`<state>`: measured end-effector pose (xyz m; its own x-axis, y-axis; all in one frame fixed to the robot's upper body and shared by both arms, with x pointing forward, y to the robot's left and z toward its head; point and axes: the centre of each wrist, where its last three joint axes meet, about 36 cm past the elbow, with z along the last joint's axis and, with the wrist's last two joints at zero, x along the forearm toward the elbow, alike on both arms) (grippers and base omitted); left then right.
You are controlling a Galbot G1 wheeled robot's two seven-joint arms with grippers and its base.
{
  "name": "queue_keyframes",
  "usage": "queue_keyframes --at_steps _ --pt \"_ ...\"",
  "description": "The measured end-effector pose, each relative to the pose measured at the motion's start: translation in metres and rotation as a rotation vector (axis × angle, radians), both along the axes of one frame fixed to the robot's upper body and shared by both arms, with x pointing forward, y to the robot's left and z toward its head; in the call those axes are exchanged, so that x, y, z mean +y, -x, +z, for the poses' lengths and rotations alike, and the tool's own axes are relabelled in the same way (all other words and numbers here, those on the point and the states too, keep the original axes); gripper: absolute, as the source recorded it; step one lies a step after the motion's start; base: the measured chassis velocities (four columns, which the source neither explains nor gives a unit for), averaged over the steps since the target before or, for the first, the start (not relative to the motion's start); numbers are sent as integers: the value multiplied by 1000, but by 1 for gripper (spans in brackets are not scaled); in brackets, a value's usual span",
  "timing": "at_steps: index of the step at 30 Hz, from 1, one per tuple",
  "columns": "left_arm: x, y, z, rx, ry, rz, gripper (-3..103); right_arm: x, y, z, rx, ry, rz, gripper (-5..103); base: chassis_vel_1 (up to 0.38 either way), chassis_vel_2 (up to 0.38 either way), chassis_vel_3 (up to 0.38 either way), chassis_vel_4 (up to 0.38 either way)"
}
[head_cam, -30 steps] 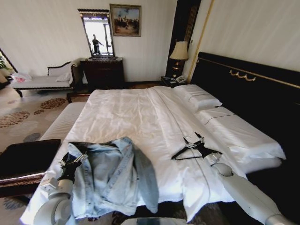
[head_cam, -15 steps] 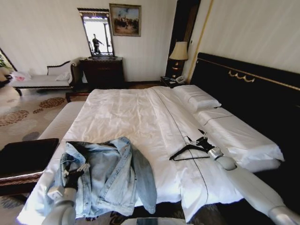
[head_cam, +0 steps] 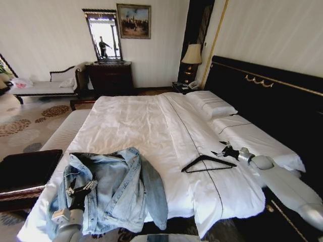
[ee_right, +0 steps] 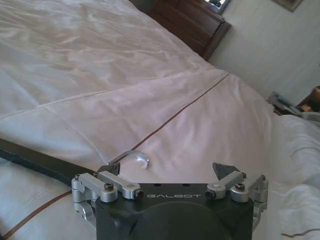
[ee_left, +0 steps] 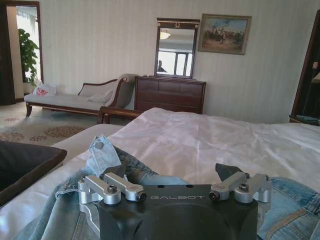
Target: Pick up the clothes from the bed and hang them on the clothes hanger.
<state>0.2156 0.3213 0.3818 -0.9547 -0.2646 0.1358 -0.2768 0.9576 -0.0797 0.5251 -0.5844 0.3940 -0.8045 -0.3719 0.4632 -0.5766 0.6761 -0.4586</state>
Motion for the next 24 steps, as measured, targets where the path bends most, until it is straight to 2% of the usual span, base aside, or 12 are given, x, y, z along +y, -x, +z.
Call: queue_keyframes --at_steps 5,9,18,24 --pt "-3 1 3 -2 -7 -5 100 -2 -11 -6 72 14 40 100 0 0 0 0" --pt "-4 2 7 -8 -15 -7 100 -13 -21 -10 196 28 111 100 0 0 0 0" --pt "-3 0 9 -11 -18 -1 100 -34 -29 -8 331 2 107 100 0 0 0 0" --pt "-3 -3 8 -9 -15 -3 100 -36 -45 1 372 1 118 100 0 0 0 0"
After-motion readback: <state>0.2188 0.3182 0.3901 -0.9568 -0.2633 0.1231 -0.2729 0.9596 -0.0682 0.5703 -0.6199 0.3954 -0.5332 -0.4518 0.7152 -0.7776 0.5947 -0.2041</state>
